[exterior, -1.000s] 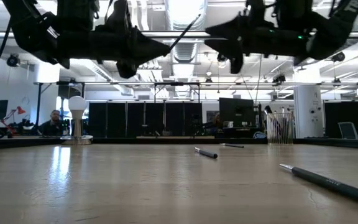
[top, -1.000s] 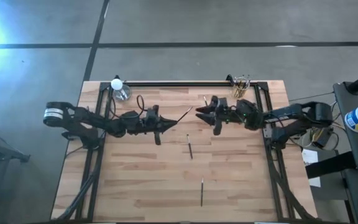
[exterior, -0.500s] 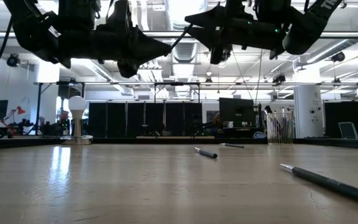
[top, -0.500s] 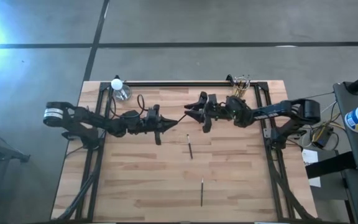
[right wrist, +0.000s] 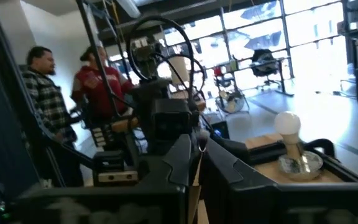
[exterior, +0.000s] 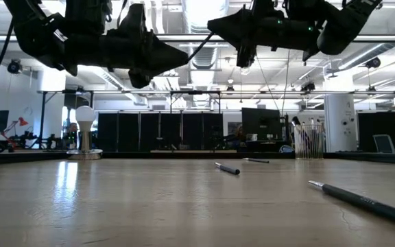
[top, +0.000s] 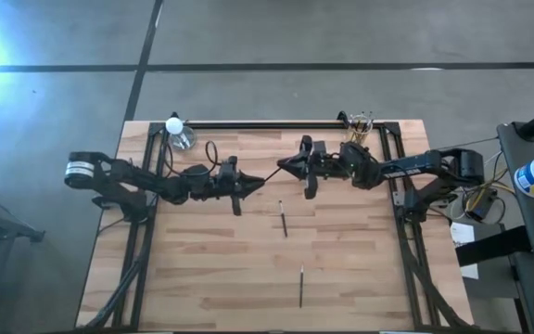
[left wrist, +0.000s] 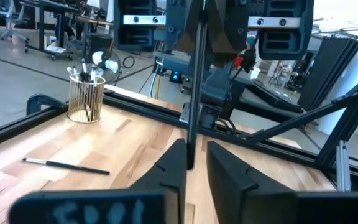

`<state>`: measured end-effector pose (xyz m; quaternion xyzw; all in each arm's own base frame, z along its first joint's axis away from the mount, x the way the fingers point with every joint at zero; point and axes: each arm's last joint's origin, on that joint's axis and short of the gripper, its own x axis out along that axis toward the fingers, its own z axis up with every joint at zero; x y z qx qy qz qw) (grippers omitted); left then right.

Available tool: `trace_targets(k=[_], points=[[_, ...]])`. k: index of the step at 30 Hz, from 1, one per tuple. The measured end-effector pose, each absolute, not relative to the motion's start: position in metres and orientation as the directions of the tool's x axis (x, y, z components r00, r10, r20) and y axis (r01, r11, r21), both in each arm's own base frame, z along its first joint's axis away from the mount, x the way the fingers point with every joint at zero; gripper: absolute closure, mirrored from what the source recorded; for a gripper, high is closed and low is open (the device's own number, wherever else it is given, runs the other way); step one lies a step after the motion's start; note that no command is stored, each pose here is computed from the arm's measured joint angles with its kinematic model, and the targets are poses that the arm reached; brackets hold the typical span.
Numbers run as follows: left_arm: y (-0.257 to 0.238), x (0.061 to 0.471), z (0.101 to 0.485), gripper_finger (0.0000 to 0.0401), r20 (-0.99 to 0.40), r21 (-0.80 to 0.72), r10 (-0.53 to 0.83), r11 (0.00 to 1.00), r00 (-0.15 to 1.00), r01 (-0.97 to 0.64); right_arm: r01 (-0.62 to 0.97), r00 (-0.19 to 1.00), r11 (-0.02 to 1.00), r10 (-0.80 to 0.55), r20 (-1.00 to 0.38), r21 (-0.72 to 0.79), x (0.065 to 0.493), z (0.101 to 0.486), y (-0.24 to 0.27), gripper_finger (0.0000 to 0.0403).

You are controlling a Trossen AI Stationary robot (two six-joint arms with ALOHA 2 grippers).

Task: Sort items
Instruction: Put the black eyeshadow brush into the gold holder

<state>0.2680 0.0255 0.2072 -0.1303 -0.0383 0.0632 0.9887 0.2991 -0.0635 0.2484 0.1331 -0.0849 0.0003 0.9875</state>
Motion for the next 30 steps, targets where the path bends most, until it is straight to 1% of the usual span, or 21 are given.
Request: trace_targets(k=[4,7,11,14,17,21,27,30], points=[[0.026,0.266,0.204,0.0325,0.045,-0.262,0.141,0.957,0.989,-0.124,0.048,0.989,0.972,-0.078,0.125,0.228,0.289,0.258,-0.066,0.0390],[0.025,0.264,0.200,0.0317,0.038,-0.255,0.141,0.959,0.989,-0.127,0.094,0.987,0.977,-0.117,0.113,0.192,0.275,0.272,-0.069,0.0390],[0.026,0.260,0.195,0.0314,0.026,-0.246,0.144,0.960,0.989,-0.133,0.206,0.974,0.968,-0.217,0.061,0.145,0.252,0.287,-0.075,0.0390],[0.027,0.258,0.191,0.0314,0.013,-0.241,0.147,0.960,0.989,-0.140,0.329,0.943,0.939,-0.332,0.012,0.102,0.231,0.296,-0.081,0.0391],[0.027,0.255,0.187,0.0314,0.001,-0.226,0.148,0.963,0.989,-0.144,0.497,0.868,0.865,-0.495,-0.053,0.068,0.207,0.301,-0.091,0.0391],[0.026,0.252,0.184,0.0314,-0.002,-0.213,0.148,0.966,0.989,-0.145,0.697,0.714,0.716,-0.689,-0.129,0.034,0.174,0.302,-0.109,0.0391],[0.027,0.244,0.179,0.0316,0.021,-0.211,0.152,0.967,0.988,-0.145,0.821,0.558,0.571,-0.805,-0.202,-0.007,0.148,0.296,-0.138,0.0391],[0.027,0.243,0.178,0.0333,0.022,-0.225,0.152,0.964,0.988,-0.143,0.857,0.493,0.514,-0.838,-0.235,-0.034,0.141,0.290,-0.152,0.0391]])
